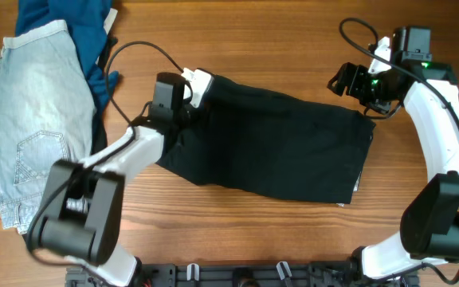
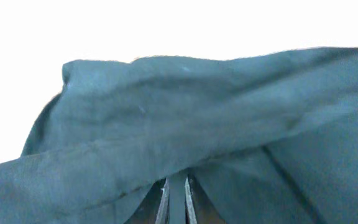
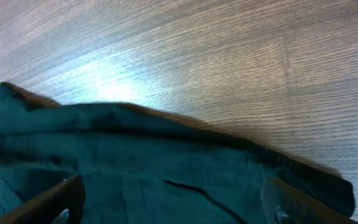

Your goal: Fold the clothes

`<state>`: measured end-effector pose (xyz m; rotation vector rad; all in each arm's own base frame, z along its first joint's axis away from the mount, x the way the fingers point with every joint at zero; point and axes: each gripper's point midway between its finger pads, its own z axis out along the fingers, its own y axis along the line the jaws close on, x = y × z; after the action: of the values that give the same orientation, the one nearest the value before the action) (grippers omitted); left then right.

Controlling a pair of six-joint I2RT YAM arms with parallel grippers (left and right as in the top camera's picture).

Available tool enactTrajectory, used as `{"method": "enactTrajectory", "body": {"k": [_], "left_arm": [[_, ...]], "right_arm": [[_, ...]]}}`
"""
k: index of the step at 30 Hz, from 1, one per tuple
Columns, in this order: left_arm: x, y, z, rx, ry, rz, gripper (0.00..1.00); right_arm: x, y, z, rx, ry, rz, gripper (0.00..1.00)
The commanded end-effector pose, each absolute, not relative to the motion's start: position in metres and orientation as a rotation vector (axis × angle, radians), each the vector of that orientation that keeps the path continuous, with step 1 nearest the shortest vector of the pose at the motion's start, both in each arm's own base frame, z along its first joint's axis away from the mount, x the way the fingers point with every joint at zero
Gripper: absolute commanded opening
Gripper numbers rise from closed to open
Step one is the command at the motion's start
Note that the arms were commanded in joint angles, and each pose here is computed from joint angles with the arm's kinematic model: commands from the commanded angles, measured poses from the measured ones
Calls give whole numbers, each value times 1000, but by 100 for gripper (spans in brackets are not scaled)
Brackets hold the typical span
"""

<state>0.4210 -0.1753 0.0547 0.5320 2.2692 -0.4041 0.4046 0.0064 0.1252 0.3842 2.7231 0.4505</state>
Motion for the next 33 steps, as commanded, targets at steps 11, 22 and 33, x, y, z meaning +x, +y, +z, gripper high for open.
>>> {"method": "enactTrajectory", "body": {"k": [11,22,33], "left_arm": [[470,-172,80,226,2097,-469,60],[425,-92,92,-26,2374,-456,100],[408,-53,82,-149,2470,-408,100]], "right_arm": [[403,27,131,149,2717,554,91],[326,30,96,235,3063,373,100],[286,-1,25,682,3091,26,100]]}}
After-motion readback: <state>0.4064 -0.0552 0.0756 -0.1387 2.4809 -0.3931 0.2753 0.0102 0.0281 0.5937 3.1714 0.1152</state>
